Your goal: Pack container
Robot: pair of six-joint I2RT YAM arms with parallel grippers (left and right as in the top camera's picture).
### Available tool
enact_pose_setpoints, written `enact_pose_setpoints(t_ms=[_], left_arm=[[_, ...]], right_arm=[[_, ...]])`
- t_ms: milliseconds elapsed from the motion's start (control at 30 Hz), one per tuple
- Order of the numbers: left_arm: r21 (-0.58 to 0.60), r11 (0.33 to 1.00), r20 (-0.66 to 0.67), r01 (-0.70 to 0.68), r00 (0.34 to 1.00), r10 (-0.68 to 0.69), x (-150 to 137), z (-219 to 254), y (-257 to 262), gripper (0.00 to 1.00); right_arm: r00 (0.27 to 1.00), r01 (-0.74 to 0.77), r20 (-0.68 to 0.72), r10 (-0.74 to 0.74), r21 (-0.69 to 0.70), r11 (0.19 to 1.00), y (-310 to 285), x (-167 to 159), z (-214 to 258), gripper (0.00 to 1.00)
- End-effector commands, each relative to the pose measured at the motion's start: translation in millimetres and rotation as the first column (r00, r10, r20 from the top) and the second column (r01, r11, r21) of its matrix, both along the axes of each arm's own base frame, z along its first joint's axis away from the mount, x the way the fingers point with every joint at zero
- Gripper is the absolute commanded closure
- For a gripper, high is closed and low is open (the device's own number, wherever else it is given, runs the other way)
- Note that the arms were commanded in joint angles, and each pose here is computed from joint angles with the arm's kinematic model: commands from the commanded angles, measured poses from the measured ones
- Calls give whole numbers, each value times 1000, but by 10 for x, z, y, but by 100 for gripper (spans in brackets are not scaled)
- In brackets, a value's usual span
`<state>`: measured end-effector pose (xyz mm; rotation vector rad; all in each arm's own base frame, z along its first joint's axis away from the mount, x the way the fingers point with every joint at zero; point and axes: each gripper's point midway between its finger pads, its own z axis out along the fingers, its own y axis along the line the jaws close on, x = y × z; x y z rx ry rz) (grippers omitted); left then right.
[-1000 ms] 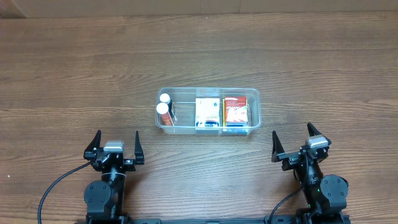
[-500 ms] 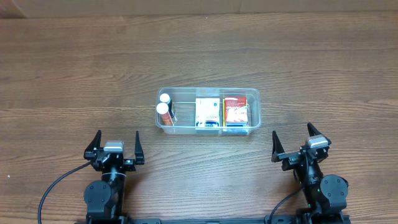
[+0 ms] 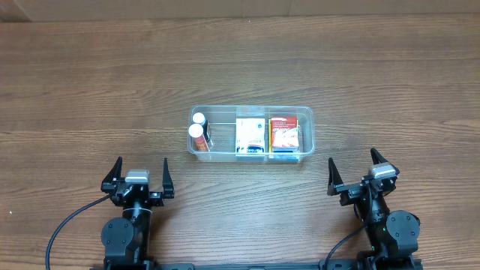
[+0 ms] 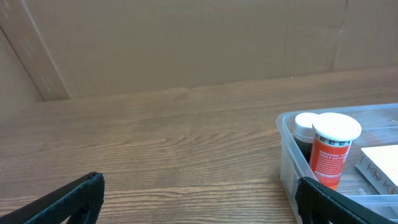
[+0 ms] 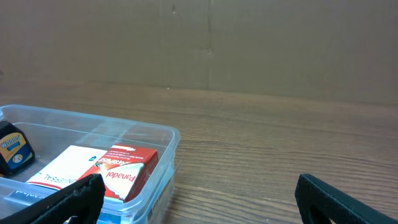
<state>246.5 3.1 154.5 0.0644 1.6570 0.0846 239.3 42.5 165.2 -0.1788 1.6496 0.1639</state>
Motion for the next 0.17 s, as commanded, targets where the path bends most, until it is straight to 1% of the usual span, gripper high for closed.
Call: enact_pose_setpoints(t_ms=[0,133], left_arm=[[3,1000,9,7,1000,-8,-3,12,-7,0],[3,1000,10,8,1000,-8,-3,13,-7,0]], right_arm=[[1000,6,14,-6,5,1000,-8,-3,37,0],[1000,6,14,-6,5,1000,-8,-3,37,0]])
